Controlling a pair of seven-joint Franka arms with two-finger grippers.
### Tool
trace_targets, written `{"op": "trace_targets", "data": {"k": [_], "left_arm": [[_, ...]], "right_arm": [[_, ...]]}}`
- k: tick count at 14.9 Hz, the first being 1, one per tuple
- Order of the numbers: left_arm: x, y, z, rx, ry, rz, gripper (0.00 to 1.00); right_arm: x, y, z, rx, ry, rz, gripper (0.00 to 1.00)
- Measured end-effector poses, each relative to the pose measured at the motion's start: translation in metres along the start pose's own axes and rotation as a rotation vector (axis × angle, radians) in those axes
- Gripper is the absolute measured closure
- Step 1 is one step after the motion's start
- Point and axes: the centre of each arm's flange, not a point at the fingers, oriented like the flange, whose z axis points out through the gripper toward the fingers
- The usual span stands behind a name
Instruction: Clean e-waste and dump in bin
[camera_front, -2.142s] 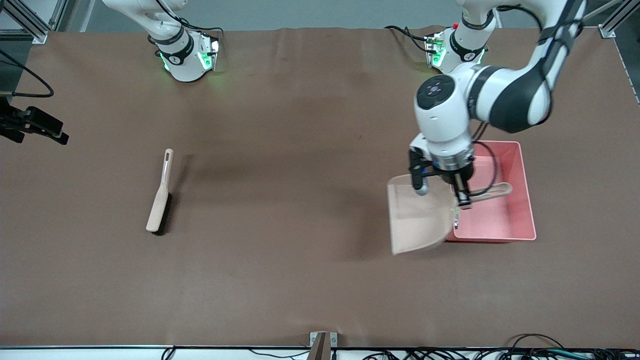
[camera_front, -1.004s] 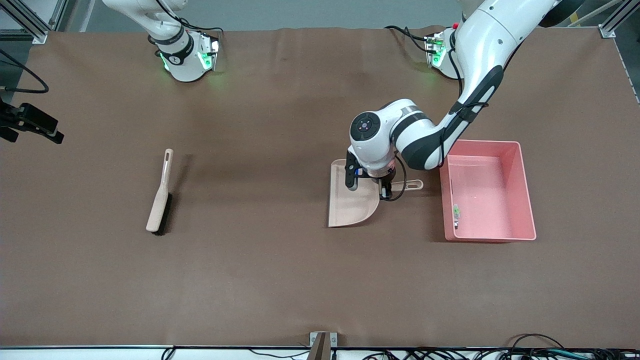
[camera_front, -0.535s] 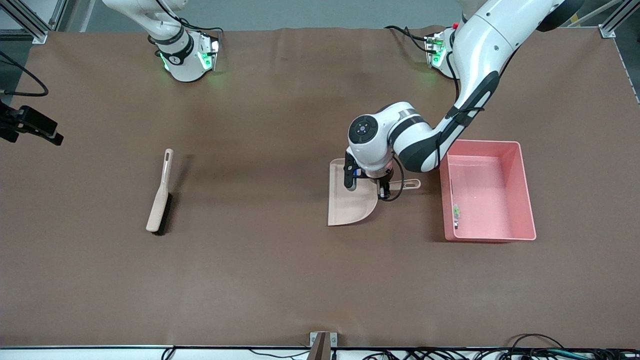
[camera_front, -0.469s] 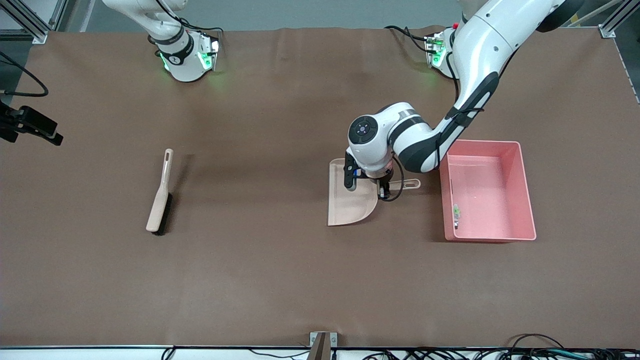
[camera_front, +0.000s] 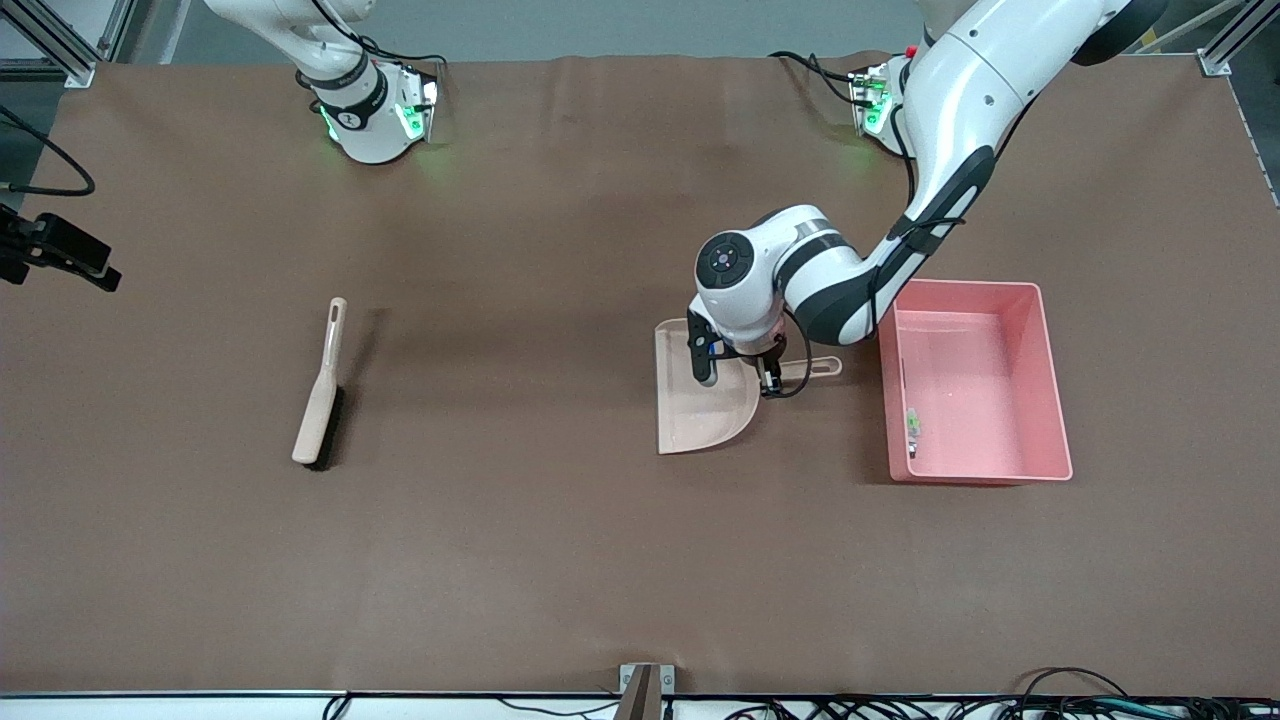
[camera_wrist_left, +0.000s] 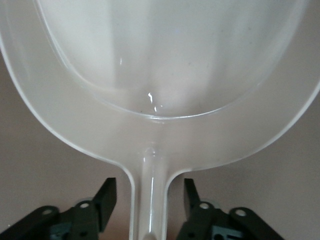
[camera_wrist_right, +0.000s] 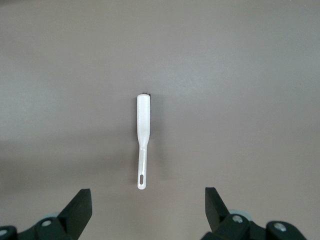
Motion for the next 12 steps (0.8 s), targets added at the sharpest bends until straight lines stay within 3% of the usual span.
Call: {"op": "trace_targets", "data": {"k": [3, 7, 12], "left_arm": [[-0.009, -0.018, -0.030, 0.030, 0.012, -0.058, 0.02], [-0.055, -0.068, -0.109, 0.000, 0.019, -0.263, 0.00], [-0.170, -0.124, -0.196, -0.134, 0.193, -0.689, 0.00]], "right_arm": [[-0.001, 0.000, 0.001, 0.000, -0.007, 0.000, 0.00], [-0.001, -0.003, 0.001, 0.000, -0.009, -0.005, 0.00], [-0.001, -0.003, 0.001, 0.000, -0.009, -0.006, 0.00]]}}
